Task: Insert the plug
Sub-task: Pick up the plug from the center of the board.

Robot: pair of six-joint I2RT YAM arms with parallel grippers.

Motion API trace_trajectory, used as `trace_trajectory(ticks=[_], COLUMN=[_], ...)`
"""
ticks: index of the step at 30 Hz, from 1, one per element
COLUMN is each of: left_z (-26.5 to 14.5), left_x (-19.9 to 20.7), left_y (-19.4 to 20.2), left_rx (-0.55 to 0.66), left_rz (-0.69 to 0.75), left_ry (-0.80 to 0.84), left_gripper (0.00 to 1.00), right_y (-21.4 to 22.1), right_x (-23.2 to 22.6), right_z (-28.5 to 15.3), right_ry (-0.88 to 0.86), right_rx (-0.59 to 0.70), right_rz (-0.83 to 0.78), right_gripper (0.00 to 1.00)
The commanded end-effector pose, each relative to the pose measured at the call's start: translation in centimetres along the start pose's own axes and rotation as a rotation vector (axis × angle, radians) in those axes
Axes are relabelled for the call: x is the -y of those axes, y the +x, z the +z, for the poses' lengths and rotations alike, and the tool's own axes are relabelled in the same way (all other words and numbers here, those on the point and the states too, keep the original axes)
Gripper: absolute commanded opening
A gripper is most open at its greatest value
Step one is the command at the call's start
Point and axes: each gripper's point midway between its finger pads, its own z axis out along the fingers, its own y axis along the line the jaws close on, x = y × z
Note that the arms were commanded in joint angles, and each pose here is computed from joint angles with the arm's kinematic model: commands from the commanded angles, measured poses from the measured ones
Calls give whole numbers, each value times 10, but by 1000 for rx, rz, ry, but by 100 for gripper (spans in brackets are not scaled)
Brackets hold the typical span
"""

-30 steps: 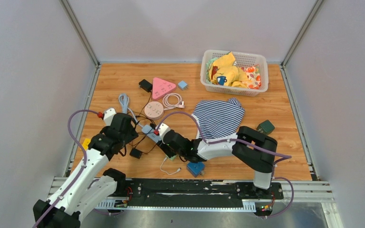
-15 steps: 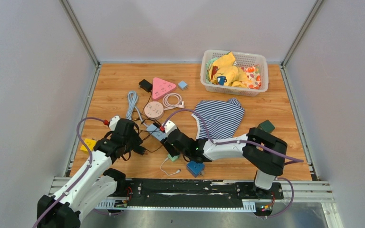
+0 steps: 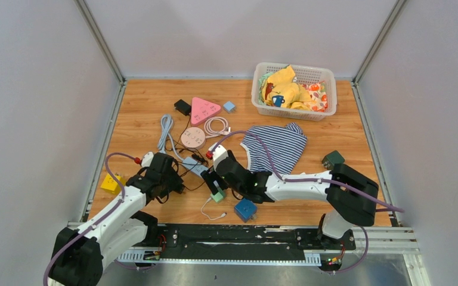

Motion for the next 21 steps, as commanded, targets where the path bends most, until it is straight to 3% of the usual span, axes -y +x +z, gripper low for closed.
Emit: trace_trajectory(ticks=[1,10,16,21], left_z=[10,-21,-44,-74], left_x=[-8,6,23,43], left_y=[14,-29,-53,-83], left_rx=[-54,100,177,264], left_rz=[-15,38,65,212], left_ry=[-33,10,77,135], left_gripper=[57,22,16,16], right_y=[0,-16,-25,-43], right_x=[19,32,33,29], right_z=[-13,-37,-48,-60], right_ry=[62,89,78,44], right_rx=[9,64,88,122], right_rz=[11,30,57,95], right_gripper=[87,87,87,87])
